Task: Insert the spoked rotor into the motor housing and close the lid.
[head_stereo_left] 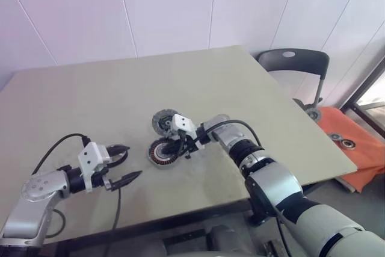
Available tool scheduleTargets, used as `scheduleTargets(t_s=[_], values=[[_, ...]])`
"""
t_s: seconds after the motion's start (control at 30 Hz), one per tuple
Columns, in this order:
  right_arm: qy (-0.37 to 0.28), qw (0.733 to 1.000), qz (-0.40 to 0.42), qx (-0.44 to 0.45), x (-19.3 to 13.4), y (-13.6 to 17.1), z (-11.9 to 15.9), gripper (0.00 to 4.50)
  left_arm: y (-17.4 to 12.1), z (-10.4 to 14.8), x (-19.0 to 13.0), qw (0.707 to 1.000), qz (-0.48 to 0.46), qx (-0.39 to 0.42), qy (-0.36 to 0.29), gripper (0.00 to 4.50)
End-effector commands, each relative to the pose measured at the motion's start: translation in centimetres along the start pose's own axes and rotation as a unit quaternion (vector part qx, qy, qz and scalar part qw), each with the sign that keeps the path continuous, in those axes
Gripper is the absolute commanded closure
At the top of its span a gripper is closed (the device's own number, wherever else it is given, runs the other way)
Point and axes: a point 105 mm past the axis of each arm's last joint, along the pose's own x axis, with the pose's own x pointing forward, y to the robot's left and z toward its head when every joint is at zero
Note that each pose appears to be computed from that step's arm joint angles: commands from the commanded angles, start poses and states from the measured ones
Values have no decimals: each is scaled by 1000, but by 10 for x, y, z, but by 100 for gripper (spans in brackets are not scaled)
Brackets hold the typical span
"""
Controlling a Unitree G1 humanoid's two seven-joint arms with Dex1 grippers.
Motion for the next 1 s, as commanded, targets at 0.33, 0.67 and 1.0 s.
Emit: scheduleTargets(t_s=[0.33,0.67,1.0], values=[[-14,1000,-18,-6,11,-2,11,448,1,6,0,1000,7,14,-9,0],[-59,998,-13,22,5,-5,26,448,-1,4,2,1000,7,12,-10,0],[-46,998,-42,5,3,-10,21,448,-1,5,4,1000,5,13,-12,0]])
